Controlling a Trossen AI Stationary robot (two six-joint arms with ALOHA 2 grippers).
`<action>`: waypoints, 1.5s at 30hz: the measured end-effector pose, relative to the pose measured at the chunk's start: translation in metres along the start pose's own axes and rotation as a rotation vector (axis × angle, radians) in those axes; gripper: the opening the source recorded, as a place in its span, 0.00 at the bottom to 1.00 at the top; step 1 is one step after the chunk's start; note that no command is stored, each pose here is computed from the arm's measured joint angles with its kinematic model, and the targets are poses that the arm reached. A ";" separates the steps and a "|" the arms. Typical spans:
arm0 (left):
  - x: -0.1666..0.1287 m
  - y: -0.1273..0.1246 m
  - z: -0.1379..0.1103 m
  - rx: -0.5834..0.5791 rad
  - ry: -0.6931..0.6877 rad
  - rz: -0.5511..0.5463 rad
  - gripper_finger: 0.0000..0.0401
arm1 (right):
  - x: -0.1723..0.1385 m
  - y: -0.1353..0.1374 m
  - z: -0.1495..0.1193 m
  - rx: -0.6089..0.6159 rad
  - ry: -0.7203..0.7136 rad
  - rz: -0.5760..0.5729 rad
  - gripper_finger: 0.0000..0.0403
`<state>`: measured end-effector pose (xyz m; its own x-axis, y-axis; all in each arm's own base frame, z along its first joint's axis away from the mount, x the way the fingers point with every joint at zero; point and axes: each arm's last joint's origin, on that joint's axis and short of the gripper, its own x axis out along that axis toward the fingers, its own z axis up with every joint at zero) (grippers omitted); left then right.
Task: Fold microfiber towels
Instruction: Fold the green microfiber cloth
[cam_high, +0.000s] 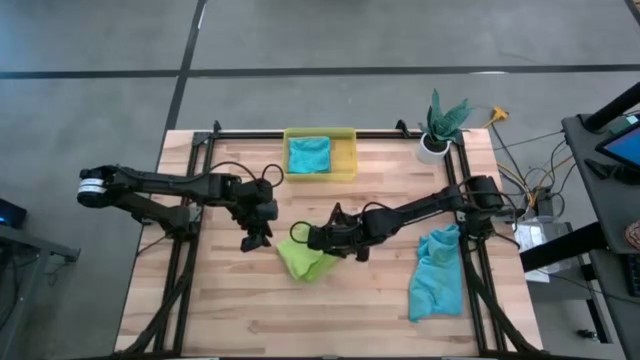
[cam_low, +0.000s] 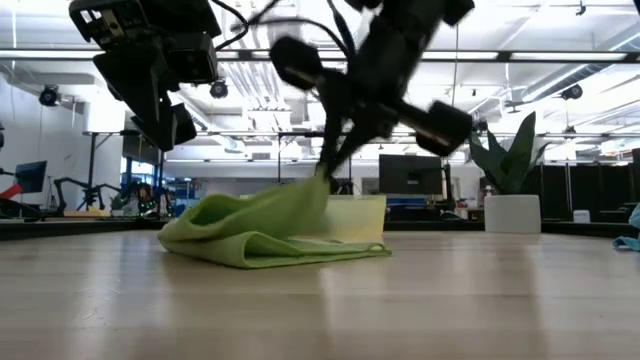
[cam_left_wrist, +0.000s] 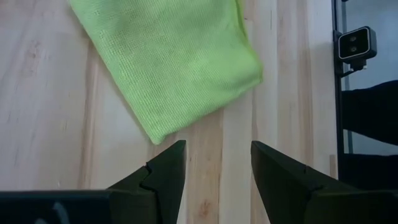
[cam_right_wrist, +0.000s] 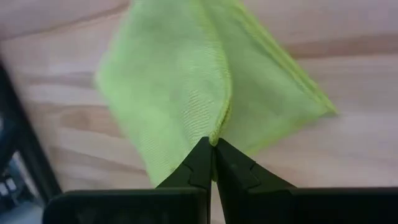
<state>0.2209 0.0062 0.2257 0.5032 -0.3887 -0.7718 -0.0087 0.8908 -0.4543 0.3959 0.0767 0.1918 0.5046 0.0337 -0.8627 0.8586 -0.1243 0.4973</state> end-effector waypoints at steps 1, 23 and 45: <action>0.000 0.000 0.000 0.000 0.000 -0.003 0.41 | -0.004 0.005 0.000 -0.027 -0.010 0.012 0.02; 0.000 0.000 0.000 -0.023 0.002 -0.015 0.41 | -0.012 0.016 0.027 -0.112 0.030 -0.043 0.02; 0.000 0.000 0.000 -0.022 0.000 -0.015 0.41 | -0.017 0.024 0.032 -0.048 0.082 0.023 0.02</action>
<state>0.2212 0.0059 0.2260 0.5036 -0.4022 -0.7646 -0.0204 0.8792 -0.4760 0.4053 0.0414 0.2157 0.5285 0.1125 -0.8414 0.8489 -0.0782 0.5227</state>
